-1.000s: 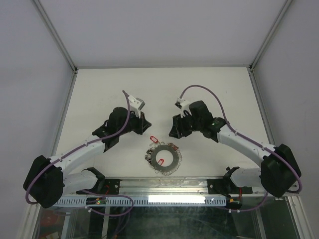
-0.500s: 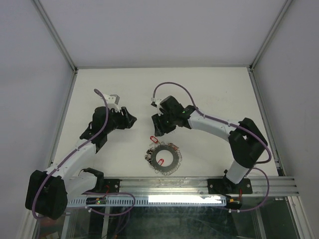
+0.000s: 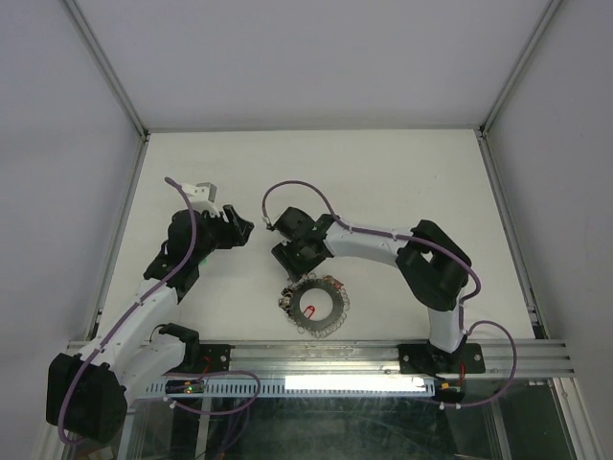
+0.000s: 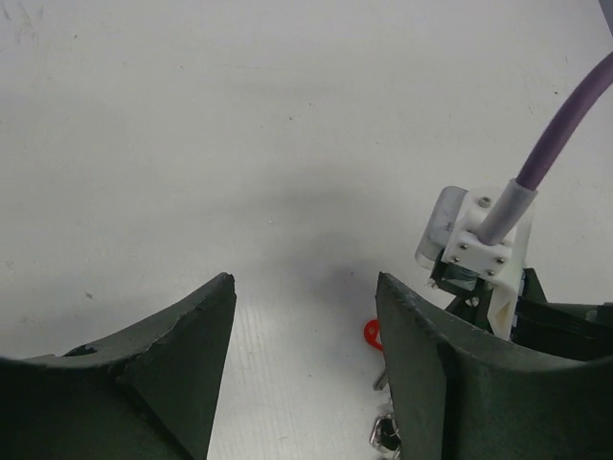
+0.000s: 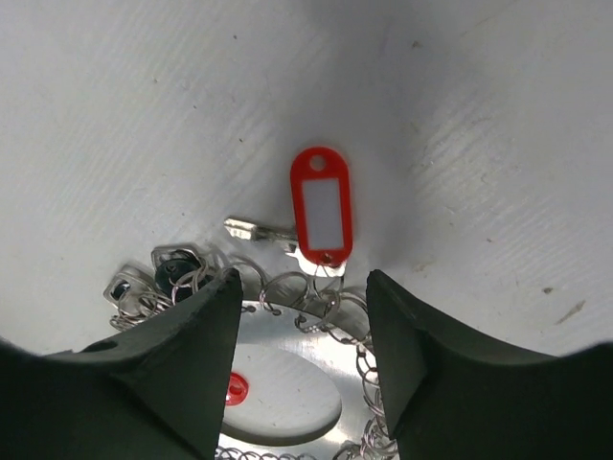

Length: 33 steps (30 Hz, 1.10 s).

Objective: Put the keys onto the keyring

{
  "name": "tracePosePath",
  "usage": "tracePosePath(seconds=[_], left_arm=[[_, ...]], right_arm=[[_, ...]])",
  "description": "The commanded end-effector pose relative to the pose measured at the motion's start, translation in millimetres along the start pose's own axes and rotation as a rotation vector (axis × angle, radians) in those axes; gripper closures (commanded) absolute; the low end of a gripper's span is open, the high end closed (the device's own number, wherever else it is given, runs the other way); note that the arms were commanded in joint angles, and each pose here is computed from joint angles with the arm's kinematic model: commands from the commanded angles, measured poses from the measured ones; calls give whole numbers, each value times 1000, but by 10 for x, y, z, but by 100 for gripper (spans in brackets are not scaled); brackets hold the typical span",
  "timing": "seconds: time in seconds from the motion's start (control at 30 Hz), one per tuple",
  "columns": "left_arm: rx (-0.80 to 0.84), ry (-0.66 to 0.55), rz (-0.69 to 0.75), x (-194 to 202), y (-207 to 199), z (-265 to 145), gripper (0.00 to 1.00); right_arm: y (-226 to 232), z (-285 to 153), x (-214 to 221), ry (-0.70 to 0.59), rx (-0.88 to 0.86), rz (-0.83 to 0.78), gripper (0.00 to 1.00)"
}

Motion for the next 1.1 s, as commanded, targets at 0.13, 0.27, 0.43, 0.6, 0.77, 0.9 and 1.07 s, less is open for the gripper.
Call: tracePosePath(seconds=[0.13,0.27,0.43,0.6,0.77,0.9,1.07], left_arm=[[-38,-31,12,-60,50,29,34],[-63,-42,-10,-121,51,85,27],[-93,-48,-73,-177,41,141,17],[-94,-22,-68,-174,38,187,14],[-118,-7,-53,-160,69,184,14],[-132,-16,-45,-166,86,153,13],[-139,-39,-50,-167,93,91,12]], right_arm=[[-13,-496,107,-154,16,115,42],[90,-624,299,-160,-106,159,45],[253,-634,520,-110,-281,201,46],[332,-451,678,-39,-347,246,52],[164,-296,785,-13,-176,279,61],[-63,-219,894,12,20,279,64],[-383,-177,971,40,142,318,64]])
Point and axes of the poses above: each gripper's point midway between its finger pads, its own z axis out along the fingers, its own y axis along the line the jaws close on, x = y × z, the point moved 7 cm from there along -z, back along the fingers
